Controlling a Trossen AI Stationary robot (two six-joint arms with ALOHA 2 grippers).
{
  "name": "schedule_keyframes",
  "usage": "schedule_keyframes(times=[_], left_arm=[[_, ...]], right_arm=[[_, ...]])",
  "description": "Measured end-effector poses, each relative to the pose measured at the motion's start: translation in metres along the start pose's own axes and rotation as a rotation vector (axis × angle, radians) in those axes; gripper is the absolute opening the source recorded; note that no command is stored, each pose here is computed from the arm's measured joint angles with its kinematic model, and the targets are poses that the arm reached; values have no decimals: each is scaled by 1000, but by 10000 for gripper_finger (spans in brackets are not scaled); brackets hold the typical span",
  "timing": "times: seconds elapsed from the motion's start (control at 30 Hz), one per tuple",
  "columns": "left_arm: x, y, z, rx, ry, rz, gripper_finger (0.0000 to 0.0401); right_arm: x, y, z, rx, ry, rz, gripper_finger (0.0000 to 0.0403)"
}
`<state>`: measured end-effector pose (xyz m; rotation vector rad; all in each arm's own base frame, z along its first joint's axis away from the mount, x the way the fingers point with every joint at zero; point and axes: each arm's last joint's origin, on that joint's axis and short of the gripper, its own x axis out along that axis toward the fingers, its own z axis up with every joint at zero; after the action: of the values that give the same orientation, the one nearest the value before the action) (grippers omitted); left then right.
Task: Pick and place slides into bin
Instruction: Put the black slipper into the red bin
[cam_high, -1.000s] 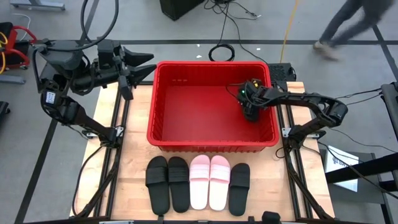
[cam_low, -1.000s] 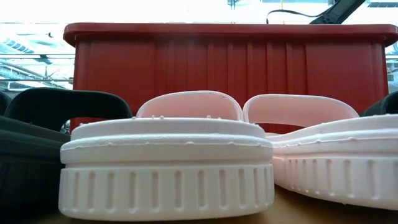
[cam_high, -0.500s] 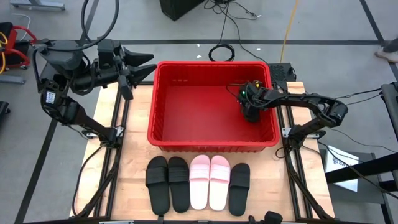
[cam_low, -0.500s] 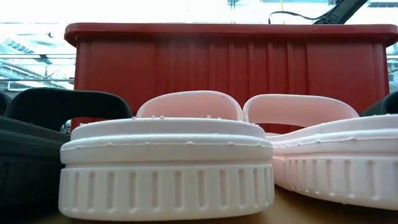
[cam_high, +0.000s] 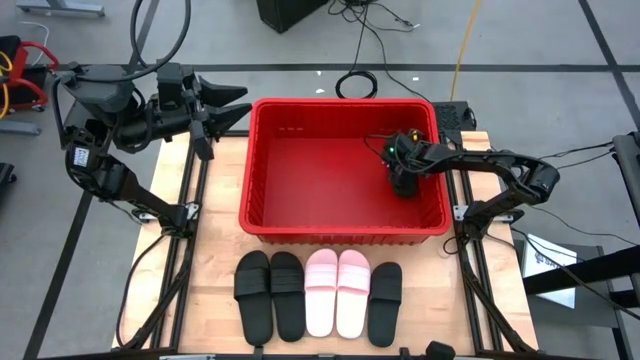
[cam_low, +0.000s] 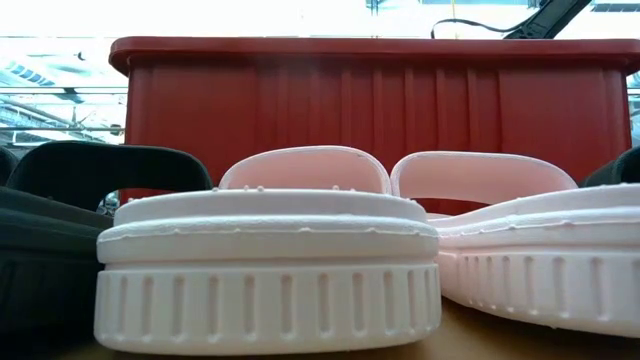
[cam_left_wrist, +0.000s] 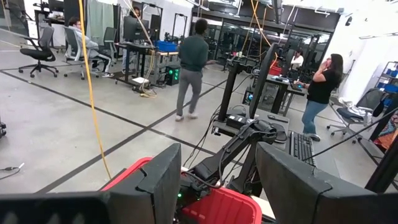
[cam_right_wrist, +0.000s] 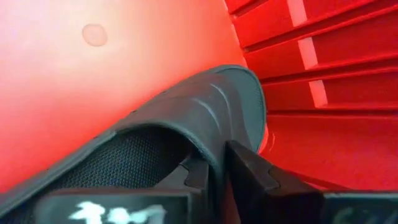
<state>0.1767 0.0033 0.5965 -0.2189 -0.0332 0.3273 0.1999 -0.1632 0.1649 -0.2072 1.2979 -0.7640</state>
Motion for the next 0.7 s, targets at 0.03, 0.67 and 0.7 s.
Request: schedule_keyframes(times=[0.03,0.67,0.7], left_arm=[[0,0,0,0,0,0,205],[0,0,-1,13,11,2,205],[0,0,-1,13,12,0,205]], right_arm=[[0,1,0,-6,4,4,56],[-12,3,-5,32,22,17,166],[-12,3,-5,30,31,6,166]])
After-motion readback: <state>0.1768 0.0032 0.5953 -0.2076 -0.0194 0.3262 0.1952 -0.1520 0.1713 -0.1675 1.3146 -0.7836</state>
